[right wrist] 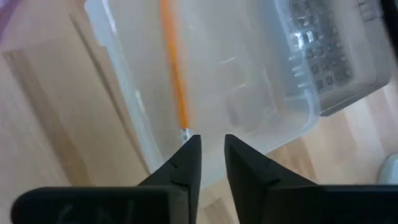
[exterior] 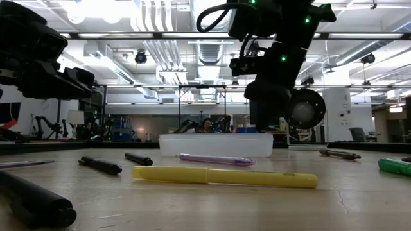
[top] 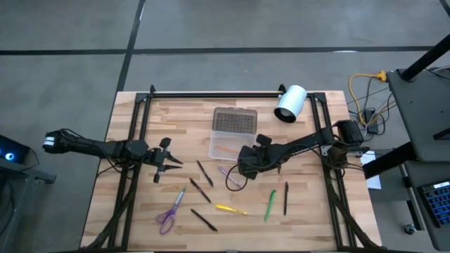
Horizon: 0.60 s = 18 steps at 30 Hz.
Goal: Pick & place school supplies into a supply box
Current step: Put the pencil into the black supply box, then put the green pen into the black supply box
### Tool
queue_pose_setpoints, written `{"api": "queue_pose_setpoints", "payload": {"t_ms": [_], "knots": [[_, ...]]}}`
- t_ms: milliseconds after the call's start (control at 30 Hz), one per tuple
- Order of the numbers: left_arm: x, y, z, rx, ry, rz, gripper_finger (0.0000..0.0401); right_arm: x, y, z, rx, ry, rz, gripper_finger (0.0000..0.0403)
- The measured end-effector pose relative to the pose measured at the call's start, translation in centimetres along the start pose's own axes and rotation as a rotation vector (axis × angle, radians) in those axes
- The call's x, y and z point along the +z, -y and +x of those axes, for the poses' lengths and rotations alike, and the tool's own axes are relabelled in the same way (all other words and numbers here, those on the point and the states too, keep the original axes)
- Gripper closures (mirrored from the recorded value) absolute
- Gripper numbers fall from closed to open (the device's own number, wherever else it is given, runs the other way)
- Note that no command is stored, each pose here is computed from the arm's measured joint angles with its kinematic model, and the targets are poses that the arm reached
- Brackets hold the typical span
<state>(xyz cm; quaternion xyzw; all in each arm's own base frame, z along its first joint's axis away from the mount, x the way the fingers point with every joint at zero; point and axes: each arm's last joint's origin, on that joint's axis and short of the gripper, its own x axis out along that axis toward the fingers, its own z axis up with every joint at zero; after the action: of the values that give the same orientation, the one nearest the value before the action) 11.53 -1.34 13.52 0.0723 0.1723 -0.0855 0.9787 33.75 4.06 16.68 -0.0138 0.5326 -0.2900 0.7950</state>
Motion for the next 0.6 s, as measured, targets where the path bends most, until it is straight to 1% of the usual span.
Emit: {"api": "queue_pose_setpoints", "payload": {"t_ms": [167, 367, 467, 600], "knots": [[0.0, 0.0, 0.0, 0.0, 0.0, 0.0, 0.0347, 0.0, 0.0, 0.0, -0.009, 0.007, -0.001, 0.0306], [0.0, 0.0, 0.0, 0.0, 0.0, 0.0, 0.0347, 0.2, 0.1, -0.2, 0.0, 0.012, 0.004, 0.0288], [0.0, 0.0, 0.0, 0.0, 0.0, 0.0, 0.0347, 0.4, 0.0, -0.7, 0.04, 0.009, 0.012, 0.0285], [0.0, 0.0, 0.0, 0.0, 0.0, 0.0, 0.0347, 1.0, -0.2, -1.3, 0.138, -0.016, 0.028, 0.0285]]}}
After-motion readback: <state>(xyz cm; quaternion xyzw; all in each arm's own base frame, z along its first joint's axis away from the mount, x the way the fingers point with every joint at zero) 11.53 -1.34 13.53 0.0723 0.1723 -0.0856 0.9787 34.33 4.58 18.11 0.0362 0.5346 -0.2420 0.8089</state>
